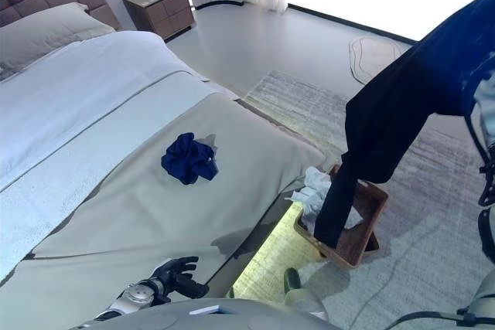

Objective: Pick up the clothes from the bed and place them into the basket

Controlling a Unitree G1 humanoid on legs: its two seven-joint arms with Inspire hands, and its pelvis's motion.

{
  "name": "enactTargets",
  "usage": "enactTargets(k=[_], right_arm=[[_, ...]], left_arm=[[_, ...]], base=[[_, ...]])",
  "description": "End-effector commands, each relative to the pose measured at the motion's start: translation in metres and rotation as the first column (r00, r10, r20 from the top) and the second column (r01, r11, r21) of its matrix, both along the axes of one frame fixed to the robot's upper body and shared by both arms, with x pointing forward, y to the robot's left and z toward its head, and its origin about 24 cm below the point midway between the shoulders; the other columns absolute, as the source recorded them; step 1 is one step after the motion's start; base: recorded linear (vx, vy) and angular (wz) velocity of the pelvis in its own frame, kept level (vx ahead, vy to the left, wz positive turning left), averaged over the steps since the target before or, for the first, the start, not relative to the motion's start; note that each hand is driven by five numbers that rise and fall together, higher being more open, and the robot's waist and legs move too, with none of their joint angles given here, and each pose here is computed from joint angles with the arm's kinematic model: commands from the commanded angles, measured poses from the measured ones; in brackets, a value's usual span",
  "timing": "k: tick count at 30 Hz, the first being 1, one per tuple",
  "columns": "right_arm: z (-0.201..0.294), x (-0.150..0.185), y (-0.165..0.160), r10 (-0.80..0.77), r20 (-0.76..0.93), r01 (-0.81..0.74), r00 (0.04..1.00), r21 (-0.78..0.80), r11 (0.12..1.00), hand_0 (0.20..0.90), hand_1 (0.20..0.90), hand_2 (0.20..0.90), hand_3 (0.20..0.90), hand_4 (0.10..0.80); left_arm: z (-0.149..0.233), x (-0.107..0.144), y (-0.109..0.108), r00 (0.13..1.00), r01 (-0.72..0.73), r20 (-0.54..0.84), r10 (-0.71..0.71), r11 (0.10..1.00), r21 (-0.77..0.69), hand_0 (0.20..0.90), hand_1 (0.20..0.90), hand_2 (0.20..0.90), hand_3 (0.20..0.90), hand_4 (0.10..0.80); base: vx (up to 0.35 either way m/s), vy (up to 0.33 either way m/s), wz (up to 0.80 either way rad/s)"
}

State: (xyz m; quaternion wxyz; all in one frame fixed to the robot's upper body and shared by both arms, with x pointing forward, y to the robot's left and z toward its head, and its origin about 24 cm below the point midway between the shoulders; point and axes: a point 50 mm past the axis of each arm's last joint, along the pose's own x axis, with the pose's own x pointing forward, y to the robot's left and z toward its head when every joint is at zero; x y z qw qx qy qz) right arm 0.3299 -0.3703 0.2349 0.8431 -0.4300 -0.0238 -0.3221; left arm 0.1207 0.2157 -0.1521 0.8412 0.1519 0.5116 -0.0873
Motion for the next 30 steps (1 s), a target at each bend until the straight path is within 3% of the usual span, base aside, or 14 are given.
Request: enactTargets(k=[1,8,20,30], right_arm=[[0.068,-0.002,0.027,0.106,0.296,-0.077,0.949,-0.108,0.991,0.3,0.3,0.3,0.2,0.1],[0.052,0.005,0.039,0.119,0.298,-0.089,0.947,-0.111,0.99,0.3,0.3,0.3,0.2,0.1],[0.043,0.023,0.063,0.133,0.283,-0.096,0.95,-0.139,0.986,0.3,0.3,0.3,0.2,0.1],[0.003,0.041,0.059,-0.045,0.106,0.05,0.993,-0.041,0.998,0.3,0.3,0.3,0.2,0.1]], left_arm=[[0.016,0.033,0.017,0.991,0.048,0.124,-0.055,0.997,0.058,0.9,0.9,0.9,0.9,0.8],[0.035,0.074,0.001,0.959,0.072,0.274,-0.079,0.997,0.035,0.9,0.9,0.9,0.9,0.8],[0.058,0.108,-0.017,0.897,0.103,0.434,-0.087,0.995,-0.012,0.9,0.9,0.9,0.9,0.8],[0.084,0.126,-0.027,0.822,0.177,0.558,-0.117,0.983,-0.053,0.9,0.9,0.9,0.9,0.8]], base=[[-0.133,-0.001,-0.06],[-0.143,-0.003,-0.1],[-0.067,-0.047,-0.01],[-0.009,-0.064,0.13]])
